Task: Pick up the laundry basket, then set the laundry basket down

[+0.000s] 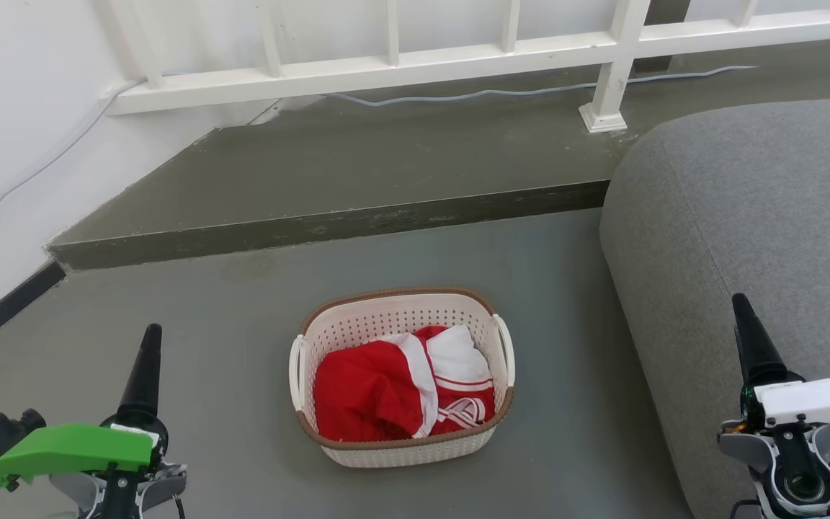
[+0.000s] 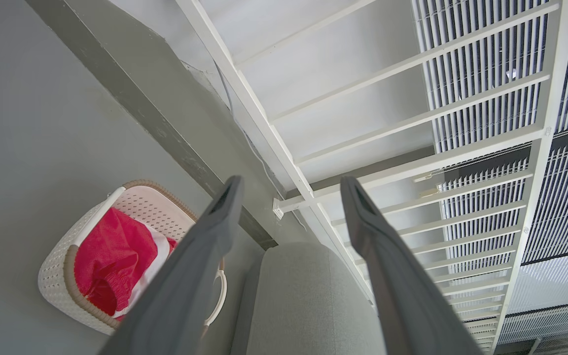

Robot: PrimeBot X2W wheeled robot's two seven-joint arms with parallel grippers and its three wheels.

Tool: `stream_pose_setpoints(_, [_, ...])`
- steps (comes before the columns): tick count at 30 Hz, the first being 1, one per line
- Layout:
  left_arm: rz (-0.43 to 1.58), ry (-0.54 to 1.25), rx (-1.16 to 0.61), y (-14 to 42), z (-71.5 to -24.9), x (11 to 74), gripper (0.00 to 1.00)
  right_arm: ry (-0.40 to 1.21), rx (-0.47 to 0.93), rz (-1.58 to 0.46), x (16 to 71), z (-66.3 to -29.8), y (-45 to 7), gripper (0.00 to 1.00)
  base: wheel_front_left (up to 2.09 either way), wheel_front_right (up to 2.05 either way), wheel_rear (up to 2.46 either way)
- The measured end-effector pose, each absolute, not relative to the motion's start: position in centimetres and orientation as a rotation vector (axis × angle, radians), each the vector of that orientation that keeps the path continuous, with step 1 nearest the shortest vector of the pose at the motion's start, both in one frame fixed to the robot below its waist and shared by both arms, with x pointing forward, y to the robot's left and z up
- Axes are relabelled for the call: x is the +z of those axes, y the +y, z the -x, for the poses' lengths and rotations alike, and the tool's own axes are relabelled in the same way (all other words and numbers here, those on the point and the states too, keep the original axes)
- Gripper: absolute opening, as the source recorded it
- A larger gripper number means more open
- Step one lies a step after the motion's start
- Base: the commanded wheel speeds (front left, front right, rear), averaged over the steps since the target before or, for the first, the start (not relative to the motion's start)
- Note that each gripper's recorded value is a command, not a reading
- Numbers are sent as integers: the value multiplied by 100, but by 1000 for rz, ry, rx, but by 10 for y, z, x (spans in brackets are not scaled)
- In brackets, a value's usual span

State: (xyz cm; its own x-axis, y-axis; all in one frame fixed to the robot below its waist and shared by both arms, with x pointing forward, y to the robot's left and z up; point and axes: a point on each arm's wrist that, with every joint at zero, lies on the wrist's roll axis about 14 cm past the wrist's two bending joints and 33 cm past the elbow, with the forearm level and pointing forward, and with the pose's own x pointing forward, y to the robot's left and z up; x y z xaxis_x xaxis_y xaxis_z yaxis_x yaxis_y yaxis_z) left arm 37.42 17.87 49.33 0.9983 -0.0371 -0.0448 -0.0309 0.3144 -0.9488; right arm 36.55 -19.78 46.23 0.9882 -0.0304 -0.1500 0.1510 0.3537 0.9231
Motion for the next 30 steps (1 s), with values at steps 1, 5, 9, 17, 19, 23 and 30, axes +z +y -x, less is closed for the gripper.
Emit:
stream_pose_setpoints(1, [1251, 62, -4, 179, -374, 493, 100, 113, -118, -1204, 462, -366, -198, 100, 0, 0, 0])
stream_pose_setpoints(5, [1205, 59, -15, 178, -374, 495, 100, 125, -111, -1140, 463, -367, -197, 100, 0, 0, 0])
stream_pose_setpoints(9, [1108, 54, -44, 175, -376, 500, 100, 127, -81, -1020, 469, -371, -194, 100, 0, 0, 0])
stream_pose_setpoints(17, [947, 45, -73, 171, -377, 506, 100, 113, -50, -863, 478, -375, -189, 100, 0, 0, 0])
stream_pose_setpoints(19, [914, 47, -77, 169, -377, 506, 100, 114, -52, -819, 479, -376, -189, 100, 0, 0, 0])
stream_pose_setpoints(23, [841, 45, -86, 166, -377, 507, 100, 106, -33, -747, 483, -377, -185, 100, 0, 0, 0])
stream_pose_setpoints(30, [699, 34, -105, 162, -376, 511, 100, 101, -12, -616, 485, -378, -180, 100, 0, 0, 0])
